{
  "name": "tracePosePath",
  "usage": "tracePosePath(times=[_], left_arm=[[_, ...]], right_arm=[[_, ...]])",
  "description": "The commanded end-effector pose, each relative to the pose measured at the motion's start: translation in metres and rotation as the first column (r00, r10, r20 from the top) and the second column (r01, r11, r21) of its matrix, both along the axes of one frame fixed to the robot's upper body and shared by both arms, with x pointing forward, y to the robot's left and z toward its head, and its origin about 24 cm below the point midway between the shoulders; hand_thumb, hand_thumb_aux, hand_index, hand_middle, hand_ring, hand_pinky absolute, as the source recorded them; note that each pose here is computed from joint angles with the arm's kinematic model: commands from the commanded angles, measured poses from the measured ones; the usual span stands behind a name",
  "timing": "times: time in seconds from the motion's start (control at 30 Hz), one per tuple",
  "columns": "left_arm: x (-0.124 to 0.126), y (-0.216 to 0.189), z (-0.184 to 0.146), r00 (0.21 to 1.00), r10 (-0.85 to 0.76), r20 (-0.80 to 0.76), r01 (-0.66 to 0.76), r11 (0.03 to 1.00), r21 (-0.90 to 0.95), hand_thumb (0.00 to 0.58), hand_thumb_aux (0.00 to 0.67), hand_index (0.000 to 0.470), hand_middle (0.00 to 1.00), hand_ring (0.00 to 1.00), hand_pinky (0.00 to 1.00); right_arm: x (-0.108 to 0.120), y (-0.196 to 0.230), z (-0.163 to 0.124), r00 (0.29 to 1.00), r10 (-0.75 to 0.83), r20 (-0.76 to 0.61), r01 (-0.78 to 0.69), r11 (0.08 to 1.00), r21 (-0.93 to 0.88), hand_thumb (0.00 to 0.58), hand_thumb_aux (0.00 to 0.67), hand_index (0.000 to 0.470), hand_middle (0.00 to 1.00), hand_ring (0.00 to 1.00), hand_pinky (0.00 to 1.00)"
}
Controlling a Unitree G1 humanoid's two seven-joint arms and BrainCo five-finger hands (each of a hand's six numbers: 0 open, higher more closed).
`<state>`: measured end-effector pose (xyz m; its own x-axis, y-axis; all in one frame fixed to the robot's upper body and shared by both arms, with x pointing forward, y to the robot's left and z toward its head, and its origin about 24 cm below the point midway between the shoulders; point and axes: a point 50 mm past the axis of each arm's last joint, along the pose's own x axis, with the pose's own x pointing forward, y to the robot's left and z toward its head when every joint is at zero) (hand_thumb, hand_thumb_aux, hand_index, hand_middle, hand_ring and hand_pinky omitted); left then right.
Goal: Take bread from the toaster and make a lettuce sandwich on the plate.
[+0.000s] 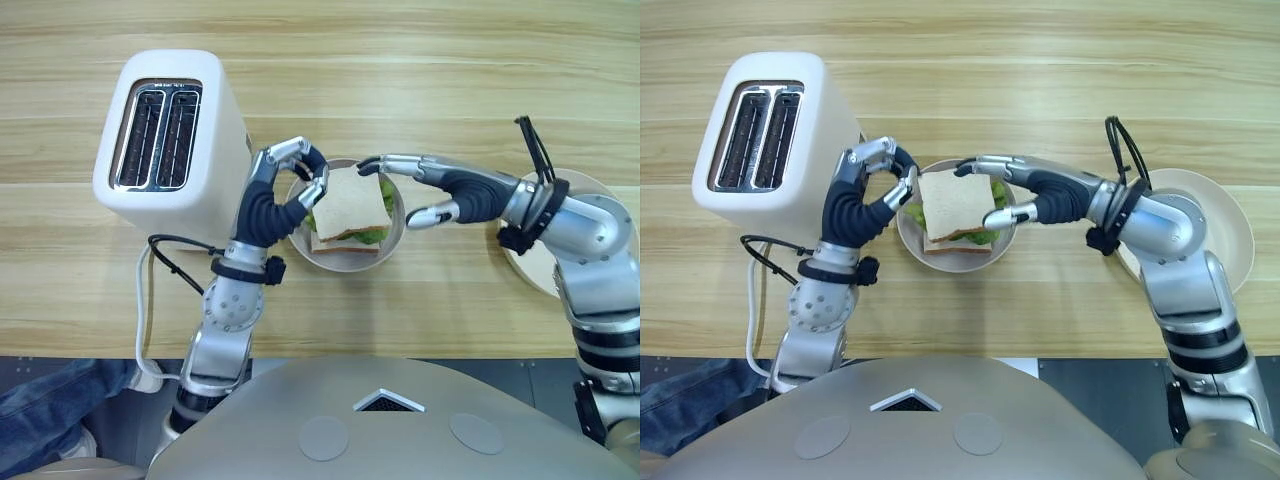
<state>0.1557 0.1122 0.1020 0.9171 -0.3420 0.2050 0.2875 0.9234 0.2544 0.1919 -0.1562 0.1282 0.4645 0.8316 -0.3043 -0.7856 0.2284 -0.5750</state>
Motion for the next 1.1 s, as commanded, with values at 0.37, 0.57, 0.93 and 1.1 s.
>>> tracePosePath(times=[0.37, 0.57, 0.93, 1.1], left_arm=[[-0.05, 0.016, -0.094, 0.733, -0.247, -0.634, 0.528, 0.794, 0.301, 0.58, 0.67, 0.47, 1.0, 1.0, 1.0], [-0.006, -0.003, -0.118, 0.775, -0.235, -0.586, 0.518, 0.767, 0.378, 0.58, 0.67, 0.47, 1.0, 1.0, 1.0], [0.109, -0.016, -0.118, 0.904, -0.085, -0.419, 0.302, 0.82, 0.487, 0.58, 0.67, 0.47, 1.0, 1.0, 1.0], [0.112, -0.017, -0.121, 0.914, -0.084, -0.398, 0.278, 0.843, 0.46, 0.58, 0.67, 0.47, 1.0, 1.0, 1.0]], right_arm=[[-0.048, 0.02, -0.108, 0.95, 0.033, -0.312, -0.096, 0.977, -0.188, 0.58, 0.67, 0.47, 0.83, 0.83, 0.83], [-0.026, 0.032, -0.127, 0.963, -0.07, -0.259, 0.008, 0.973, -0.233, 0.58, 0.67, 0.47, 0.79, 0.79, 0.79], [0.074, 0.034, -0.125, 0.911, -0.392, -0.133, 0.376, 0.918, -0.13, 0.58, 0.67, 0.47, 0.29, 0.29, 0.29], [0.09, 0.037, -0.124, 0.89, -0.442, -0.115, 0.441, 0.897, -0.036, 0.536, 0.486, 0.341, 0.15, 0.15, 0.15]])
